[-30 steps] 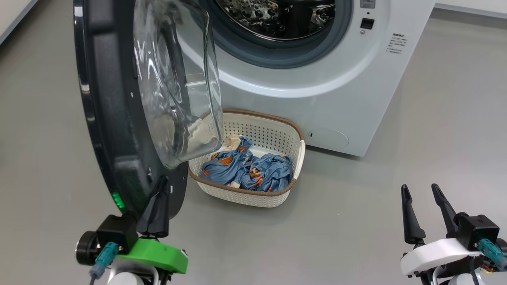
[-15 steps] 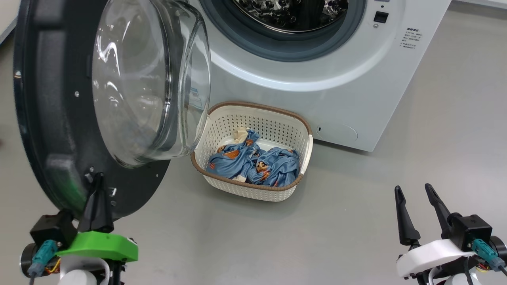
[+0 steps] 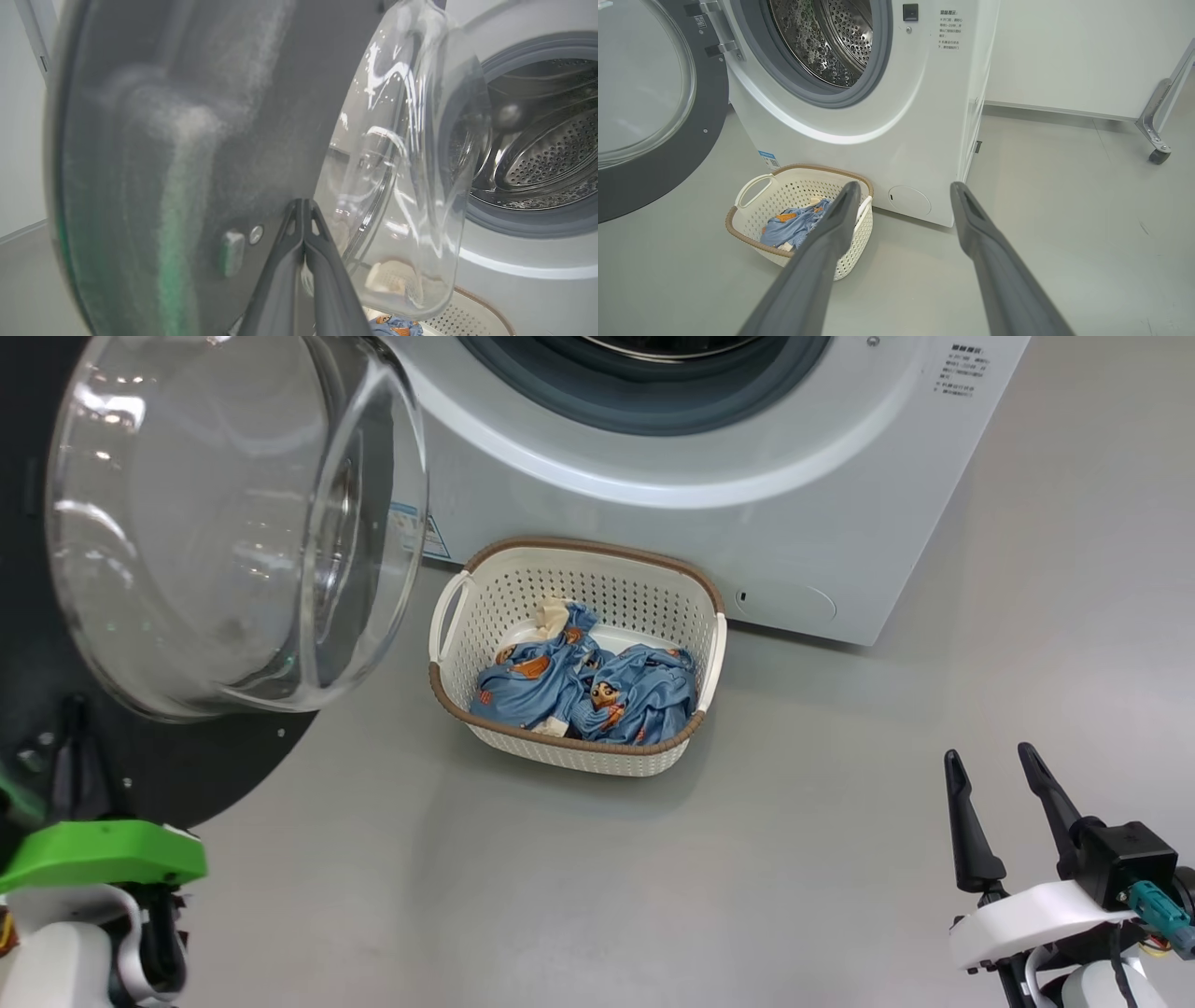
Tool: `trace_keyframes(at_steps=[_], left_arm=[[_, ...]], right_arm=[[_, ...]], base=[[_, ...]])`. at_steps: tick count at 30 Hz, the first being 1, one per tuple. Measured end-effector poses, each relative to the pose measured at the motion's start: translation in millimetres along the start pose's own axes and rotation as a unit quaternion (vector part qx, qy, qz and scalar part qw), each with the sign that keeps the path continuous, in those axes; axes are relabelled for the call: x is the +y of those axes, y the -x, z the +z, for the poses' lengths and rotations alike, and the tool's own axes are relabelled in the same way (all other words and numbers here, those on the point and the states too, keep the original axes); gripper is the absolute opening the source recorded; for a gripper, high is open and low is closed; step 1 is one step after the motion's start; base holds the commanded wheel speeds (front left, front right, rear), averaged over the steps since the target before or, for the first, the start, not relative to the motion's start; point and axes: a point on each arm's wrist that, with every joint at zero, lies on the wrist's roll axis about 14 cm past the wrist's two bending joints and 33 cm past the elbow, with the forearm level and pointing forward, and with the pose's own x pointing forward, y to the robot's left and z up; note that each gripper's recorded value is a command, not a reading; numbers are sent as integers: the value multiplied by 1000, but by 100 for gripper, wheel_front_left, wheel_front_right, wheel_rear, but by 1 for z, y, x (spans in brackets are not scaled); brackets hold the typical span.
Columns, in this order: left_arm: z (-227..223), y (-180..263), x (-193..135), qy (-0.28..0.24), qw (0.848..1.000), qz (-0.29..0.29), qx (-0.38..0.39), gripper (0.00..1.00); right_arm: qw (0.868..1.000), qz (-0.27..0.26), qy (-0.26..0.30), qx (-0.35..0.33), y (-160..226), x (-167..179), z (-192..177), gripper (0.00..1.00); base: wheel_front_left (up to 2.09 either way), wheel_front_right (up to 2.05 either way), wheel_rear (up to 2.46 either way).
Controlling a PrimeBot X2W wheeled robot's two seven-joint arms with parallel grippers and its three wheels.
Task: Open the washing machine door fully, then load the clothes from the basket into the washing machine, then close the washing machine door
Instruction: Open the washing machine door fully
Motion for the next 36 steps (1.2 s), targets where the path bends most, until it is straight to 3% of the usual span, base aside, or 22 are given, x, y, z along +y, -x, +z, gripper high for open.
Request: trace_keyframes(at_steps=[21, 36], left_arm=[[4, -43, 58, -1, 994, 107, -2, 0], [13, -57, 80, -3, 989, 144, -11, 0]], right_arm=[[1000, -12, 12, 21, -9, -26, -16, 100], [999, -6, 16, 27, -13, -27, -18, 100]], base=[[0, 0, 0], [0, 0, 0]])
